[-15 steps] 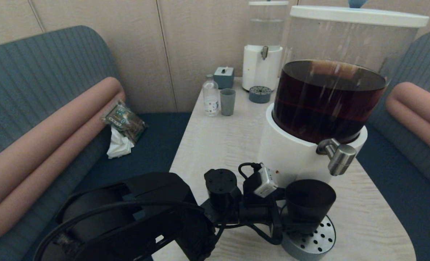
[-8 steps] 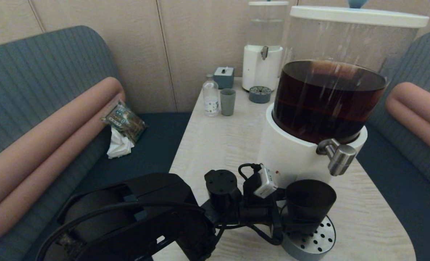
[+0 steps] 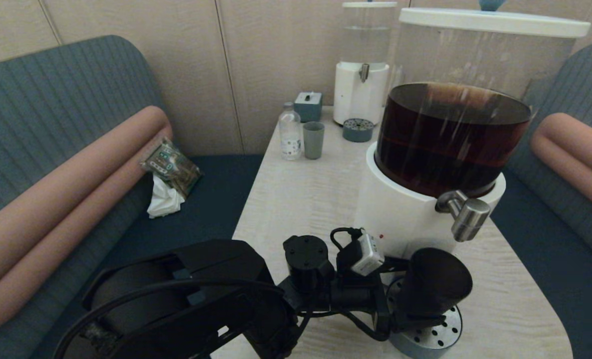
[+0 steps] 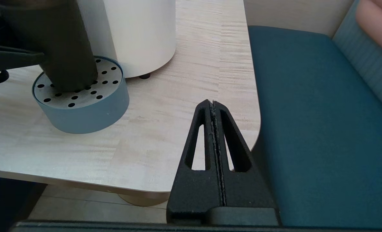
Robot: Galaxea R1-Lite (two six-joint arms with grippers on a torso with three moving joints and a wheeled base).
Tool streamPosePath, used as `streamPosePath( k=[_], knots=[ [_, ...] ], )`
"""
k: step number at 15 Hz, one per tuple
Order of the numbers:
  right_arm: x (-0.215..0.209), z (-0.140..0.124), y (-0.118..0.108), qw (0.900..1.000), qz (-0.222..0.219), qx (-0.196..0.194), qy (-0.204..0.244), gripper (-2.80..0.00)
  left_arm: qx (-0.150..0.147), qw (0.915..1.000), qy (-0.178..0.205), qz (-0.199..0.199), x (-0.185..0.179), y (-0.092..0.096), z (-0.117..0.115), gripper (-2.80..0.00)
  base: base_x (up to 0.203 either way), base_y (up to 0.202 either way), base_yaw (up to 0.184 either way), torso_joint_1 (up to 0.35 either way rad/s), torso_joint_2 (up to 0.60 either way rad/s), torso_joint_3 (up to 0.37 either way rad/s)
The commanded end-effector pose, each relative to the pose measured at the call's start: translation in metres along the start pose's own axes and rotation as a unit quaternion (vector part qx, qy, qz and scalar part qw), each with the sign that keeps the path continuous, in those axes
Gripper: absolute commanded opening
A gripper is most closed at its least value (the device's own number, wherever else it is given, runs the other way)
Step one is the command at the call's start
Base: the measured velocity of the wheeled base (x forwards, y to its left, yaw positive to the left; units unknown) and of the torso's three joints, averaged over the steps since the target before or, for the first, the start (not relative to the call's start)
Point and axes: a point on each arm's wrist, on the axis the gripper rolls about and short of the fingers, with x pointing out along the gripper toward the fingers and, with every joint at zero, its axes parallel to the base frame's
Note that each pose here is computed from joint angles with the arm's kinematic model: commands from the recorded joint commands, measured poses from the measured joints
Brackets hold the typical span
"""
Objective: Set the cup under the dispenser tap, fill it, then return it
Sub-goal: Place it under the water dispenser
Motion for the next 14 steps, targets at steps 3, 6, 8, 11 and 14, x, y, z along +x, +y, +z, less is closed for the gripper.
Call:
streamPosePath(
  k=[3,6,8,11,14],
  knots=[
    [0.001,-0.002,0.0,1.0,0.0,0.0,0.004,-2.8,0.005,1.0,-0.005,-0.002,0.0,0.0,0.004,0.0,0.0,0.0,0.0,0.0,0.0,0.0],
    [0.001,-0.002,0.0,1.0,0.0,0.0,0.004,-2.8,0.003,1.0,-0.003,-0.003,-0.001,-0.002,0.003,0.0,0.0,0.0,0.0,0.0,0.0,0.0],
    [0.001,-0.002,0.0,1.0,0.0,0.0,0.004,-2.8,0.007,1.0,-0.006,-0.003,-0.001,-0.003,0.007,0.0,0.0,0.0,0.0,0.0,0.0,0.0],
    [0.001,-0.002,0.0,1.0,0.0,0.0,0.004,-2.8,0.008,0.9999,-0.006,-0.003,-0.002,-0.004,0.01,0.0,0.0,0.0,0.0,0.0,0.0,0.0],
    [0.001,-0.002,0.0,1.0,0.0,0.0,0.004,-2.8,-0.006,0.9999,0.01,-0.001,-0.011,-0.013,0.008,0.0,0.0,0.0,0.0,0.0,0.0,0.0]
  ],
)
